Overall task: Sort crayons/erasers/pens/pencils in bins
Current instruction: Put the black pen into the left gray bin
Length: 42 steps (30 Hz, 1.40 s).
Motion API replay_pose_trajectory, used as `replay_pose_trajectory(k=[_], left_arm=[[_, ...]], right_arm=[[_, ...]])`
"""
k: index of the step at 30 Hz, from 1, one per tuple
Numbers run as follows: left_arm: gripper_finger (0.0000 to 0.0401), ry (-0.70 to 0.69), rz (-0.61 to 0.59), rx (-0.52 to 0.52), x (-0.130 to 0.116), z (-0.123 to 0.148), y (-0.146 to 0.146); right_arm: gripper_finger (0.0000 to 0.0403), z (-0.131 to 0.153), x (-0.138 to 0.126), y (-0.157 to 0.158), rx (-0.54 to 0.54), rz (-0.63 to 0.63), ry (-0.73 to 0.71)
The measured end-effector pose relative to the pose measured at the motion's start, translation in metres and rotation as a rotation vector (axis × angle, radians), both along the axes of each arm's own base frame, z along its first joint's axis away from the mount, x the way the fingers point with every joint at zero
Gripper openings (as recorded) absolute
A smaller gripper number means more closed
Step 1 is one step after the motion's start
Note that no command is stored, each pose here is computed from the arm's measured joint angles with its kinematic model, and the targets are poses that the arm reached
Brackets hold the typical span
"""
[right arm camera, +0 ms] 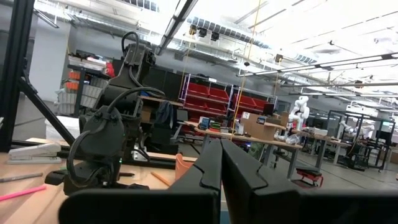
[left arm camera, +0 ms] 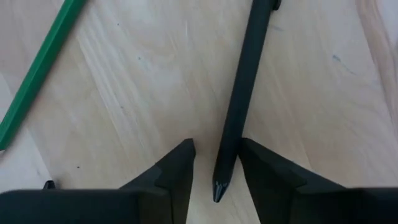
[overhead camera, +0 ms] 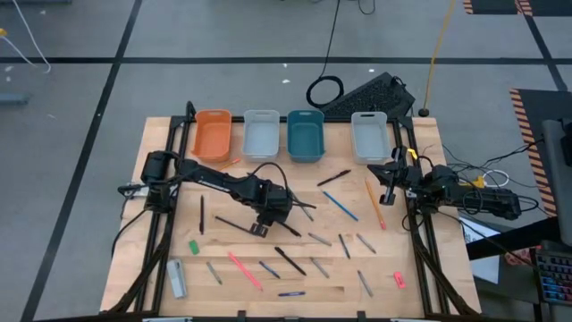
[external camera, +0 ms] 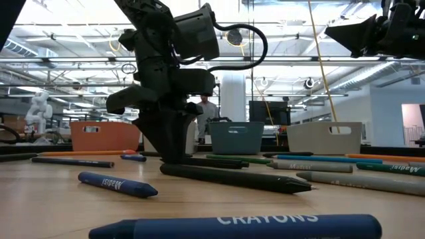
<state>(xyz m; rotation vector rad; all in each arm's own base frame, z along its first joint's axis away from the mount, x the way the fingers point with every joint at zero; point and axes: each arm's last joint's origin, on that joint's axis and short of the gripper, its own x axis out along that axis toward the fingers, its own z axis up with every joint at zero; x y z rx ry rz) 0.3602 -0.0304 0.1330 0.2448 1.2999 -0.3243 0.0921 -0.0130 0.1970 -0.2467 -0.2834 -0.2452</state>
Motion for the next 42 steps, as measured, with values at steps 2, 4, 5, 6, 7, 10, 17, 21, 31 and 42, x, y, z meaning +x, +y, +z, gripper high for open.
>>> replay_pose_trajectory(k=[2, 4, 5, 6, 7, 10, 17, 21, 31, 42], left_arm=[[0.0137, -0.004, -0.006, 0.002, 0.0, 0.0, 0.0], [0.0122, -0.006, -0.019, 0.005, 0.0, 0.0, -0.001], [0.0112, -0.007, -0.026, 0.005, 0.0, 0.0, -0.001], [0.0102, -0.007, -0.031, 0.004, 0.0, 0.0, -0.001], [0.0091, -0.008, -0.036, 0.001, 0.0, 0.0, -0.001], [0.0058, -0.009, -0.055, -0.006, 0.0, 0.0, -0.002], [0.0017, -0.004, -0.07, 0.01, -0.001, 0.002, -0.001], [0.0022, -0.014, -0.054, 0.026, -0.005, 0.011, -0.001], [0.0029, -0.164, 0.122, 0.018, -0.032, 0.089, 0.01], [0.003, -0.407, 0.712, -0.08, -0.072, 0.159, 0.086]], right_arm=[[0.0, 0.0, 0.0, 0.0, 0.0, 0.0, 0.0], [0.0, 0.0, 0.0, 0.0, 0.0, 0.0, 0.0], [0.0, 0.0, 0.0, 0.0, 0.0, 0.0, 0.0], [0.0, 0.0, 0.0, 0.0, 0.0, 0.0, 0.0], [0.0, 0.0, 0.0, 0.0, 0.0, 0.0, 0.0], [0.0, 0.0, 0.0, 0.0, 0.0, 0.0, 0.0], [0.0, 0.0, 0.0, 0.0, 0.0, 0.0, 0.0], [0.0, 0.0, 0.0, 0.0, 0.0, 0.0, 0.0], [0.0, 0.0, 0.0, 0.0, -0.001, 0.0, 0.001], [0.0, 0.0, 0.0, 0.0, 0.0, 0.0, 0.003]])
